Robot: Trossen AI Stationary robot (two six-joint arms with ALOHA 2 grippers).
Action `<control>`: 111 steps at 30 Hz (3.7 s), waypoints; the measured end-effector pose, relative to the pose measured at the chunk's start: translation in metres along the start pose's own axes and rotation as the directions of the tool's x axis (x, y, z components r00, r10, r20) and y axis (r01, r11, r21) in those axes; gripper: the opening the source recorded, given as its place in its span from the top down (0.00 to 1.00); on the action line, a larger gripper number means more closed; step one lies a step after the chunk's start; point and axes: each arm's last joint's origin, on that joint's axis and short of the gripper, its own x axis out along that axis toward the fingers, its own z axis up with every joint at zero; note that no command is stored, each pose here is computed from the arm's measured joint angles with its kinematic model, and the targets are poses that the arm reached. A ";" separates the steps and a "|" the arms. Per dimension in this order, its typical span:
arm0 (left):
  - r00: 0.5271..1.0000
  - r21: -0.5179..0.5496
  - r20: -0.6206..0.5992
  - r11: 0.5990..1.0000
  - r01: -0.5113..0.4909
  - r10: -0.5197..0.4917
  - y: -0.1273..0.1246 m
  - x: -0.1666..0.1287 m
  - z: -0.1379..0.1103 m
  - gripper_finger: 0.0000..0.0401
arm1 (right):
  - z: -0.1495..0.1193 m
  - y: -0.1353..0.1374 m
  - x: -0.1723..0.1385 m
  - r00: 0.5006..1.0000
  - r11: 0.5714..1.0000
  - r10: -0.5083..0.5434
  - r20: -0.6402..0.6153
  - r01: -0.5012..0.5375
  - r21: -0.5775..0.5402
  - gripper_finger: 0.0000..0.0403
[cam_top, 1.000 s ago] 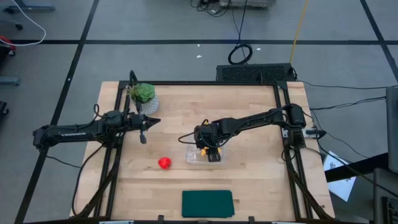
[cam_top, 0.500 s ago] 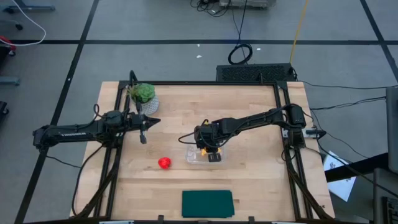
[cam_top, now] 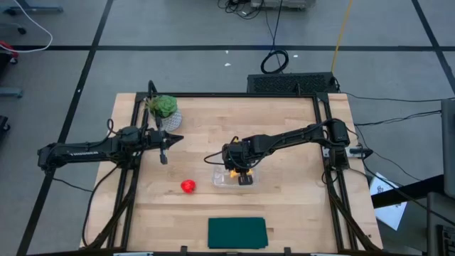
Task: Pick and placing Produce into tupperware
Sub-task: Put the apple into the transparent bin
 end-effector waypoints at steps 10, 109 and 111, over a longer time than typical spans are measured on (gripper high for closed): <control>1.000 0.000 0.000 1.000 0.000 0.000 0.000 0.000 0.000 0.99 | -0.001 0.000 -0.001 1.000 1.000 0.005 -0.010 -0.005 0.005 0.99; 1.000 -0.007 -0.020 1.000 0.001 -0.002 0.000 0.000 -0.002 0.99 | -0.150 0.033 -0.270 0.633 0.990 -0.137 0.762 0.117 0.080 0.99; 1.000 -0.007 -0.020 1.000 0.002 -0.002 0.000 0.000 -0.002 0.99 | -0.159 0.034 -0.266 0.610 0.990 -0.132 0.781 0.116 0.077 0.99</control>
